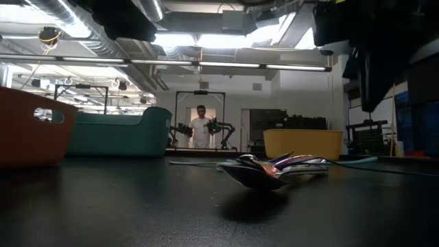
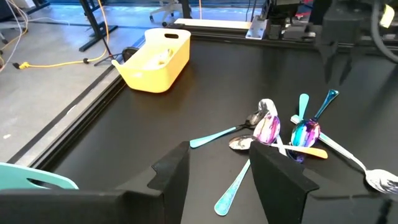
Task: Sort silverware by color (type)
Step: Put the violet spoon into the transparent bin
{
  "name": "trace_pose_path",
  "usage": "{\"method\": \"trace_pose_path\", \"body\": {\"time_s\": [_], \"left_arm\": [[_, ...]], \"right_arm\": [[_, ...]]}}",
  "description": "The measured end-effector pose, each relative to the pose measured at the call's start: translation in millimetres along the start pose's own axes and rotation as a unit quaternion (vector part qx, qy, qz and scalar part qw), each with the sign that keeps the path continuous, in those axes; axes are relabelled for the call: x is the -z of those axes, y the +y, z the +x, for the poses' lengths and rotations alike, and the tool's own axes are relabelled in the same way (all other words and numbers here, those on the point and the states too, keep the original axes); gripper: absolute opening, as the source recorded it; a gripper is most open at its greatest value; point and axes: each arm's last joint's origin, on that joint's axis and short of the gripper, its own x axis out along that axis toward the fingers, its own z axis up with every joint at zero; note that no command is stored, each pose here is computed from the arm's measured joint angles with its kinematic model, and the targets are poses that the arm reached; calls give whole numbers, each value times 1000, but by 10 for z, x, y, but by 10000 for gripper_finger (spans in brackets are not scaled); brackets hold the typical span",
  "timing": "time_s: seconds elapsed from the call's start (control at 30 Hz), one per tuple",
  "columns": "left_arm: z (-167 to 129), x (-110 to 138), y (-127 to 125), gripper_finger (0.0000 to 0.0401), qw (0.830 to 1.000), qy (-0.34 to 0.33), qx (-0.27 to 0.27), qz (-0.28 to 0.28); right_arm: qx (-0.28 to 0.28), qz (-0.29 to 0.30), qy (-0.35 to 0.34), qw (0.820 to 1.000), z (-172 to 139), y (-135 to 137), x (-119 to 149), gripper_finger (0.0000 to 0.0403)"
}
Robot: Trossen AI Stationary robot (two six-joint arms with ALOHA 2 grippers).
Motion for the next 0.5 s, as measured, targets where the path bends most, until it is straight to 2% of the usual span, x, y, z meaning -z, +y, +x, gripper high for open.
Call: {"method": "trace_pose_path", "body": {"time_s": [0.3, 0.5], "left_arm": [[0, 0, 0, 162, 1000, 0, 0, 0], [0, 1, 0, 162, 1000, 1, 0, 0]], "right_arm": [[4, 8, 6, 1000, 164, -34, 58, 79], [-9, 10, 57, 998, 329, -28, 89, 79]]}}
